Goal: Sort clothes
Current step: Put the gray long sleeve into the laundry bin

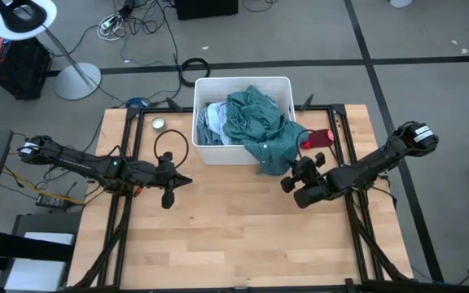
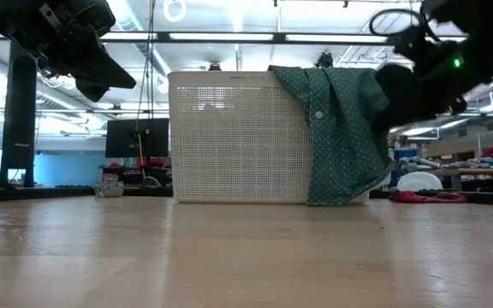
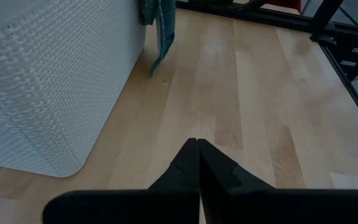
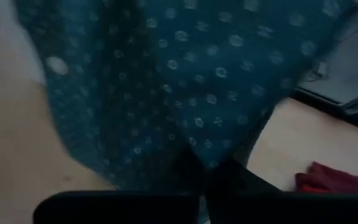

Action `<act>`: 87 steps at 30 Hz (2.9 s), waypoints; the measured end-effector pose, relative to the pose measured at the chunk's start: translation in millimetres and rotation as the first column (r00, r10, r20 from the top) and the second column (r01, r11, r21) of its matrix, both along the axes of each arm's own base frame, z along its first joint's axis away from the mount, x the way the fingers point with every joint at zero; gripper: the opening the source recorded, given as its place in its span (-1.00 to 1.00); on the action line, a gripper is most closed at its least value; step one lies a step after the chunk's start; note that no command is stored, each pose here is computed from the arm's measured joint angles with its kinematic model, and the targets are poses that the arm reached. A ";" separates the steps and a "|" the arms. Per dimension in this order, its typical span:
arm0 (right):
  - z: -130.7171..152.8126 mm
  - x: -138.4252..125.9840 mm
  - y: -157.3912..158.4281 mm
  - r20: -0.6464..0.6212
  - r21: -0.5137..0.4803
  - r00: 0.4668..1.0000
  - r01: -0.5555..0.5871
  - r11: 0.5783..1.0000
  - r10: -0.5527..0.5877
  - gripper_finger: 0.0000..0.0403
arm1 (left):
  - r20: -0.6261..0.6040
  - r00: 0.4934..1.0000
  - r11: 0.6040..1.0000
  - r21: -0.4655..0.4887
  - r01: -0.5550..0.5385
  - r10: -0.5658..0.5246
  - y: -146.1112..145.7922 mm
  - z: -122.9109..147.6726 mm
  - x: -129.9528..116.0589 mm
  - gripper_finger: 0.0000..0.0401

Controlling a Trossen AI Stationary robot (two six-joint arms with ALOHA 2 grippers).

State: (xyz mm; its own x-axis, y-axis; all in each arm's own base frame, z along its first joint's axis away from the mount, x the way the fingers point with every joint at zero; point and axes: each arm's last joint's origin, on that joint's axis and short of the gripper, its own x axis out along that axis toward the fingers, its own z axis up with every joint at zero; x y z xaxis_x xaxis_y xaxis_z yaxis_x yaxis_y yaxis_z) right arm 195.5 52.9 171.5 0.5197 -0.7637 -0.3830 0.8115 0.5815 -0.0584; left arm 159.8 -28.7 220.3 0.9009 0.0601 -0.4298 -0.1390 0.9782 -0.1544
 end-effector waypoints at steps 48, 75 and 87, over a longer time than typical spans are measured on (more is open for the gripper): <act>295.1 130.7 -169.5 0.359 -0.518 0.842 -0.178 0.837 0.402 -1.00 | -0.001 1.000 1.000 0.007 0.003 -0.003 0.0 0.0 0.0 -1.00; 140.3 193.9 -197.5 -0.150 0.321 0.958 -0.188 0.928 0.245 -1.00 | -0.001 1.000 0.999 0.032 0.014 -0.014 0.0 0.2 0.1 -1.00; 50.7 221.8 -243.0 -0.101 0.582 0.962 -0.150 0.799 0.254 -0.96 | -0.003 1.000 0.999 0.031 0.014 -0.014 0.1 0.0 0.0 -1.00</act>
State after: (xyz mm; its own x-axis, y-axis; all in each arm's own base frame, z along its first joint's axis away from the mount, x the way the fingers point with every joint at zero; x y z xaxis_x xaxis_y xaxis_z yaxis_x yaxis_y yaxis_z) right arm 417.3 -190.1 222.2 0.5274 -0.2699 -0.8056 0.6797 0.7029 0.2094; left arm 159.8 -28.6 220.4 0.9006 0.0613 -0.4303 -0.1259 0.9844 -0.1233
